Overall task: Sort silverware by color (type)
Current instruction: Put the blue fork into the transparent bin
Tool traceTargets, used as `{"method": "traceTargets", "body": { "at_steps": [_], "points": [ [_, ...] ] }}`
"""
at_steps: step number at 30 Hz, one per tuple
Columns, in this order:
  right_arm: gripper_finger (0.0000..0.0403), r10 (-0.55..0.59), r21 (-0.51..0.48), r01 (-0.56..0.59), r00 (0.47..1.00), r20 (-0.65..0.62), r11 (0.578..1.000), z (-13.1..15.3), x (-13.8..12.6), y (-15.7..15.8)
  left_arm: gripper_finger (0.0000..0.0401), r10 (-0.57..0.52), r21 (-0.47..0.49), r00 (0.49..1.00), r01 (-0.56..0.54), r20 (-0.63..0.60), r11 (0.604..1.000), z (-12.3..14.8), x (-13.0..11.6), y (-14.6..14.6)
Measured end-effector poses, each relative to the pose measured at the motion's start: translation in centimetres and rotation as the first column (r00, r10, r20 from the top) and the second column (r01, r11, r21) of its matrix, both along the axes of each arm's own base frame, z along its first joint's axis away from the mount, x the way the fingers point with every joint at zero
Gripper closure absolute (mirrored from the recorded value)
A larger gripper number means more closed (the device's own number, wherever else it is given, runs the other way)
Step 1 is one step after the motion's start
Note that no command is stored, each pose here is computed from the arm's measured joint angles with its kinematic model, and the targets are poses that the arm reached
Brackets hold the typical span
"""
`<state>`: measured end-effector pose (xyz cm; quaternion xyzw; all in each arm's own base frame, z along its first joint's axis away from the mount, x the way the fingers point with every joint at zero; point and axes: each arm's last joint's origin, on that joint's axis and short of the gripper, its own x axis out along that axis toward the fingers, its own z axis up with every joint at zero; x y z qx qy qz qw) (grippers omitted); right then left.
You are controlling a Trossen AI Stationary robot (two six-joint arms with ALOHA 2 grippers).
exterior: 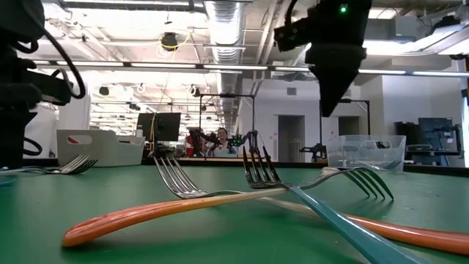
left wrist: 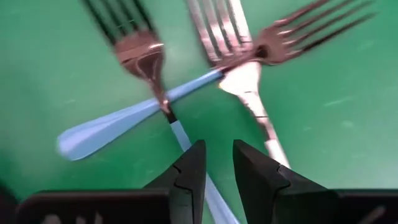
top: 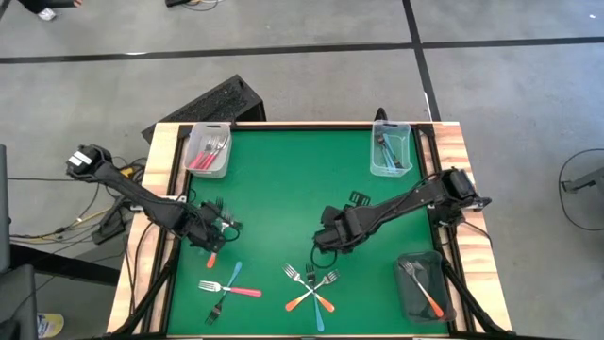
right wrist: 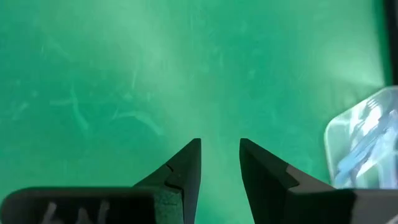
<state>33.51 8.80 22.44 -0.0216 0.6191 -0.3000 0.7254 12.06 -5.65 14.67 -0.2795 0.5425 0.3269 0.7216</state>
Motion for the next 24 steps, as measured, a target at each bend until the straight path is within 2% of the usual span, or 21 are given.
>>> {"method": "traceTargets", "body": {
  "at_steps": [9, 18, 24],
  "points": [
    [0.0269, 0.0, -0.017, 0.001, 1.0, 0.013, 1.0, 0.1, 0.0, -0.1, 0.0334, -0.019, -0.008, 0.999, 0.019, 0.031, 1.0, 0.7, 0.5, -0.3],
    [0.0269, -0.001, -0.034, 0.0, 0.999, -0.041, 0.999, 0.2, -0.5, -0.3, 0.0334, -0.048, 0.051, 0.998, 0.046, 0.034, 0.998, 2.2, 0.9, -0.3],
    [0.0269, 0.001, -0.02, -0.002, 0.999, -0.037, 1.0, 0.5, -0.6, -0.2, 0.0334, -0.141, 0.002, 0.983, 0.142, 0.116, 0.99, 2.3, 1.7, -1.2]
  ]
}}
